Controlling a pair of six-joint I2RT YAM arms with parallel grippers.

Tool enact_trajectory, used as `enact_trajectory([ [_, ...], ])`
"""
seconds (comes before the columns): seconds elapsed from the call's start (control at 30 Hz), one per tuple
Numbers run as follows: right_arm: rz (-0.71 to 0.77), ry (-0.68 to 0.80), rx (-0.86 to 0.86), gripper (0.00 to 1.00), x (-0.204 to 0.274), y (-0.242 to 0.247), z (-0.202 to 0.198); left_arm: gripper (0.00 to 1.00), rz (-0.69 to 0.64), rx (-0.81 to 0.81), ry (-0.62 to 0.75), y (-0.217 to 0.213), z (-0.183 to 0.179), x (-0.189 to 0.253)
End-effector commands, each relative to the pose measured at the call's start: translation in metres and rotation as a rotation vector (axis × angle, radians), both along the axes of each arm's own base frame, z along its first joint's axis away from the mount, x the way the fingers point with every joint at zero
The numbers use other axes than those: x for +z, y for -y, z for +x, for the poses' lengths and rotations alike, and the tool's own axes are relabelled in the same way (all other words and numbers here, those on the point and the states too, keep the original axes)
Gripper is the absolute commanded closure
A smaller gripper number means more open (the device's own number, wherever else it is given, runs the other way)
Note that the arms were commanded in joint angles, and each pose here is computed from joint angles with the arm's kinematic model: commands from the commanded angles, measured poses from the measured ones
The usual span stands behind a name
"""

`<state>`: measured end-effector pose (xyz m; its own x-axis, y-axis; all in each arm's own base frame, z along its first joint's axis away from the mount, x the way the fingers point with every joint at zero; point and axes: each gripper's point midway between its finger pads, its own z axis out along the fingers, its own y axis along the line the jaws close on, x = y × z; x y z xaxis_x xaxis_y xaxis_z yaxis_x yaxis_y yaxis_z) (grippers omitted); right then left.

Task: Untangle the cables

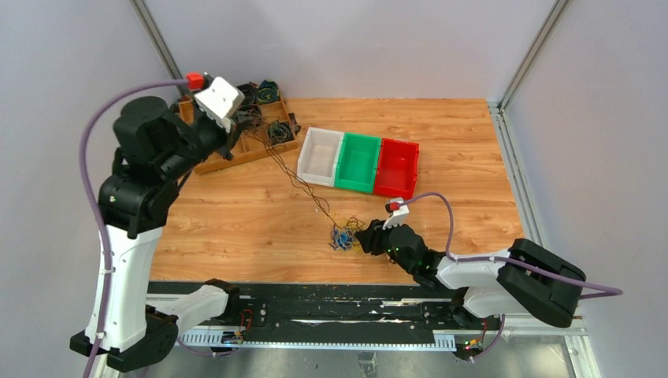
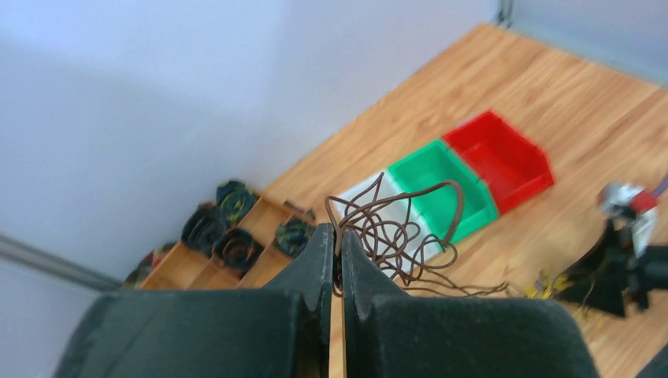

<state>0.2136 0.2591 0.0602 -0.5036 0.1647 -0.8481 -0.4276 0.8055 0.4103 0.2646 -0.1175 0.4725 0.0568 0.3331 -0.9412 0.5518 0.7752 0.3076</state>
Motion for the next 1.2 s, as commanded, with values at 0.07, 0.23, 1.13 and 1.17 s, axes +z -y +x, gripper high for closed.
enact_trajectory([
  [0.07, -0.016, 0.032, -0.048, 0.73, 0.022, 0.012, 0.007, 1.00, 0.217, 0.055, -0.170, -0.018, 0.020, -0.123],
  [0.23, -0.026, 0.059, -0.047, 0.92, 0.048, 0.013, 0.012, 1.00, 0.266, 0.036, -0.330, -0.019, 0.009, -0.217],
  [1.13, -0.046, -0.198, 0.119, 0.44, 0.005, -0.015, -0.021, 0.16, 0.428, -0.483, -0.615, 0.111, -0.039, -0.331],
  [1.17, -0.043, -0.197, 0.116, 0.43, 0.005, -0.014, -0.021, 0.16, 0.425, -0.474, -0.618, 0.118, -0.034, -0.334],
])
